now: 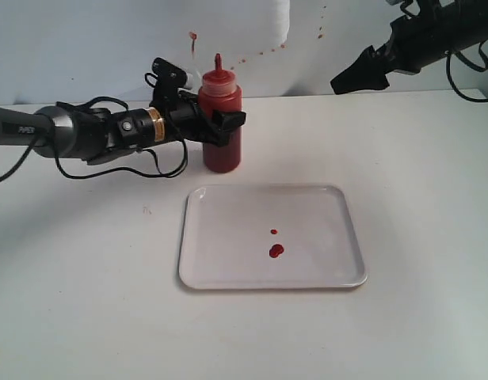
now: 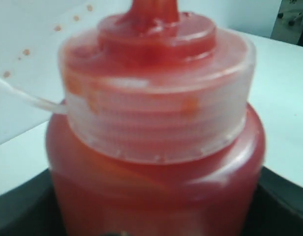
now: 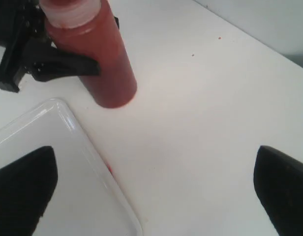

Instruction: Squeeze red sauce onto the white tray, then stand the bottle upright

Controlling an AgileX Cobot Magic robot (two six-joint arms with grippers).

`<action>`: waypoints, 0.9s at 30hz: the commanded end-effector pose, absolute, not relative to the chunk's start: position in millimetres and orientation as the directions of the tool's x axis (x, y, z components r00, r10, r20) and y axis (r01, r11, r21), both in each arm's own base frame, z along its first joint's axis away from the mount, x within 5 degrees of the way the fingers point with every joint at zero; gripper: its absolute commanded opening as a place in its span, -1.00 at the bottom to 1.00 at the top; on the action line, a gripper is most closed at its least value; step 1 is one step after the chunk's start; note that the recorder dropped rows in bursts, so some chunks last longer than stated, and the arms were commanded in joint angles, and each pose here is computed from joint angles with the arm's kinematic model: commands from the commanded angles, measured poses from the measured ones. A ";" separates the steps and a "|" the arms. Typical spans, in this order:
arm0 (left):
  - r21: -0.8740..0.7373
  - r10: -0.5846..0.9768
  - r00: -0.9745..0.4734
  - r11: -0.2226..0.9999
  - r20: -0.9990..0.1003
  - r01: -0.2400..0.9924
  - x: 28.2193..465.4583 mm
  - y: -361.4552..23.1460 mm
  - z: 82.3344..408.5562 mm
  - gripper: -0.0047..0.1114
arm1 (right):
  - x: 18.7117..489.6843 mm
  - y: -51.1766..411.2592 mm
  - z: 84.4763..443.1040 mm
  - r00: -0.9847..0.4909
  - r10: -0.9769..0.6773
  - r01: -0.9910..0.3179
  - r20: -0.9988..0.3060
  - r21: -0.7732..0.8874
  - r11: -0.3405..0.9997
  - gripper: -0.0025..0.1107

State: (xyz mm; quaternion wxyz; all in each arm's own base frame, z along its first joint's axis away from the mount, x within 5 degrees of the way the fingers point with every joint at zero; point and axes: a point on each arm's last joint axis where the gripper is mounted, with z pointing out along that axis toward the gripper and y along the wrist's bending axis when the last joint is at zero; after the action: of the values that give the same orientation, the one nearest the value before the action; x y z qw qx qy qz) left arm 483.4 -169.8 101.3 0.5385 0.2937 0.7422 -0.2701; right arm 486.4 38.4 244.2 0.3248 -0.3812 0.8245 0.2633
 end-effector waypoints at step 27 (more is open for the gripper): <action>-0.116 0.094 -0.230 0.646 -0.969 0.754 460.1 -96.5 109.9 -0.92 | 492.5 30.8 251.6 -0.575 -0.362 -0.698 -0.734 0.208 0.686 0.22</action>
State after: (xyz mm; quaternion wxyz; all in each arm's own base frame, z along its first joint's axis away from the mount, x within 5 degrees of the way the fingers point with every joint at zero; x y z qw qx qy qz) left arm 461.1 -95.0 102.2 0.5381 0.2952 0.7339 -0.2910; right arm 491.4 35.1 243.6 0.3249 -0.3186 0.8525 0.2574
